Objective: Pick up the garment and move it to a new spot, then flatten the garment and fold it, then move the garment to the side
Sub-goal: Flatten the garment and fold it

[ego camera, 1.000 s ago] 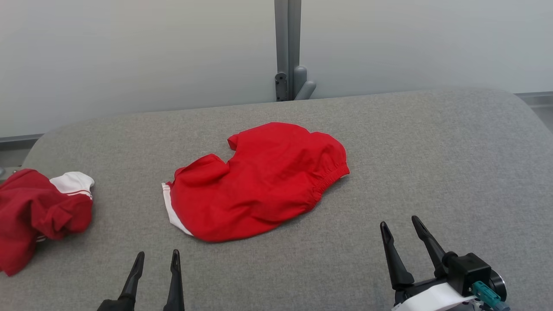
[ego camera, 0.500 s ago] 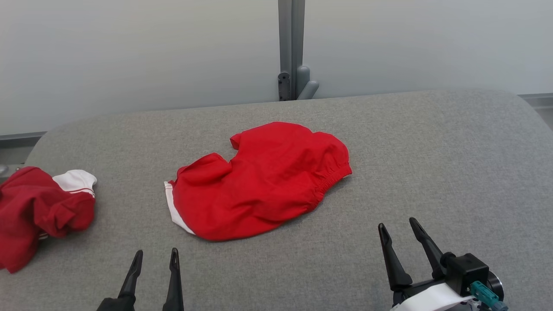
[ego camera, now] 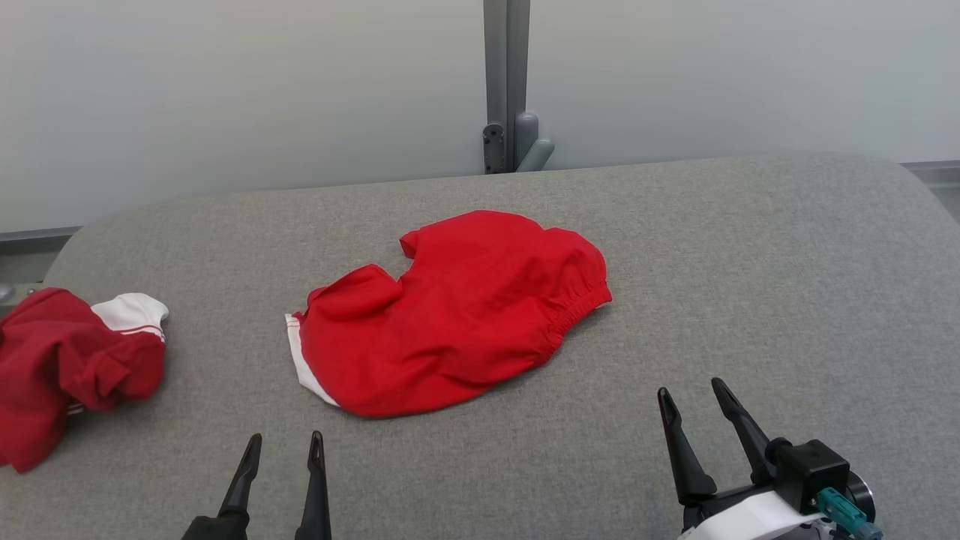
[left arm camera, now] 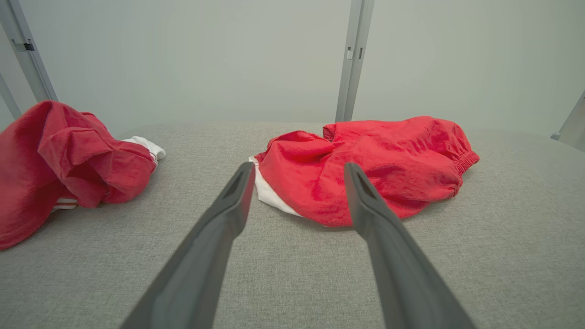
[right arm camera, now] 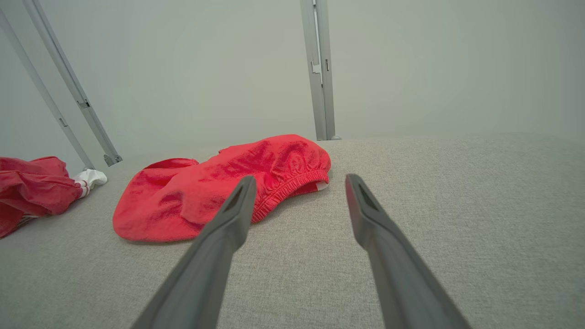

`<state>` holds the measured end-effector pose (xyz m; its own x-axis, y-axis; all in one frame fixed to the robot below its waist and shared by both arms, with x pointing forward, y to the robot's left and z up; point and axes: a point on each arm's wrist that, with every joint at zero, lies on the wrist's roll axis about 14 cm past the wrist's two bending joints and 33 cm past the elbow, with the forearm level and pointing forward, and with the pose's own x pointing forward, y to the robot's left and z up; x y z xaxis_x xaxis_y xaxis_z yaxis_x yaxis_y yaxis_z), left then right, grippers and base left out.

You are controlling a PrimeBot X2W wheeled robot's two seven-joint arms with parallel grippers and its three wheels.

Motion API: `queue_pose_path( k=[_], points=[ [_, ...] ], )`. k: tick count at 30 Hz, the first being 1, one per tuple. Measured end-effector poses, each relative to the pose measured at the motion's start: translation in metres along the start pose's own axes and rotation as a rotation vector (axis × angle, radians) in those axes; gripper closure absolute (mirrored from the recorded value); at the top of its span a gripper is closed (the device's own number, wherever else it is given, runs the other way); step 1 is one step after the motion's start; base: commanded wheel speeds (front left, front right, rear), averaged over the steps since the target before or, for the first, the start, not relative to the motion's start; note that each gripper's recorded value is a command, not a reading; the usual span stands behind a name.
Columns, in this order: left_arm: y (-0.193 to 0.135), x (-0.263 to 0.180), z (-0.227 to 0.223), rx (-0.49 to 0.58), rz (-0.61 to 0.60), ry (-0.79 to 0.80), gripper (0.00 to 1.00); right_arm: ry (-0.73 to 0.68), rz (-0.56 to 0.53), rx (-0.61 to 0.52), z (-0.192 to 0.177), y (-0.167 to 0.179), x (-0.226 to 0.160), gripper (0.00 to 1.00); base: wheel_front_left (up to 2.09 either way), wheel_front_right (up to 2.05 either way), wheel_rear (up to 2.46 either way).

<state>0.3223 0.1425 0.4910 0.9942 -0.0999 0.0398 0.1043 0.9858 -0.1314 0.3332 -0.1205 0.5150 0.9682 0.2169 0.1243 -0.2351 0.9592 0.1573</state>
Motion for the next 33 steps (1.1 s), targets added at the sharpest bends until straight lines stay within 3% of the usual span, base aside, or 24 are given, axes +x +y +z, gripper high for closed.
queue_pose_path(
  k=[11, 21, 25, 33],
  points=[
    [-0.024, 0.015, -0.016, -0.028, -0.080, 0.051, 0.00, -0.003, -0.004, -0.004, 0.001, -0.002, 0.006, 0.00, 0.00, 0.00, 0.00],
    [-0.105, 0.064, -0.026, -0.014, -0.366, 0.085, 0.00, 0.039, -0.072, -0.012, -0.011, -0.025, 0.007, 0.00, 0.00, 0.00, 0.00],
    [-0.137, 0.071, -0.050, 0.029, -0.498, 0.155, 0.00, 0.046, -0.097, -0.016, -0.013, -0.035, 0.012, 0.00, 0.00, 0.00, 0.00],
    [-0.164, 0.091, -0.094, 0.125, -0.638, 0.270, 0.00, 0.067, -0.144, -0.017, -0.020, -0.053, 0.020, 0.00, 0.00, 0.00, 0.00]
  ],
)
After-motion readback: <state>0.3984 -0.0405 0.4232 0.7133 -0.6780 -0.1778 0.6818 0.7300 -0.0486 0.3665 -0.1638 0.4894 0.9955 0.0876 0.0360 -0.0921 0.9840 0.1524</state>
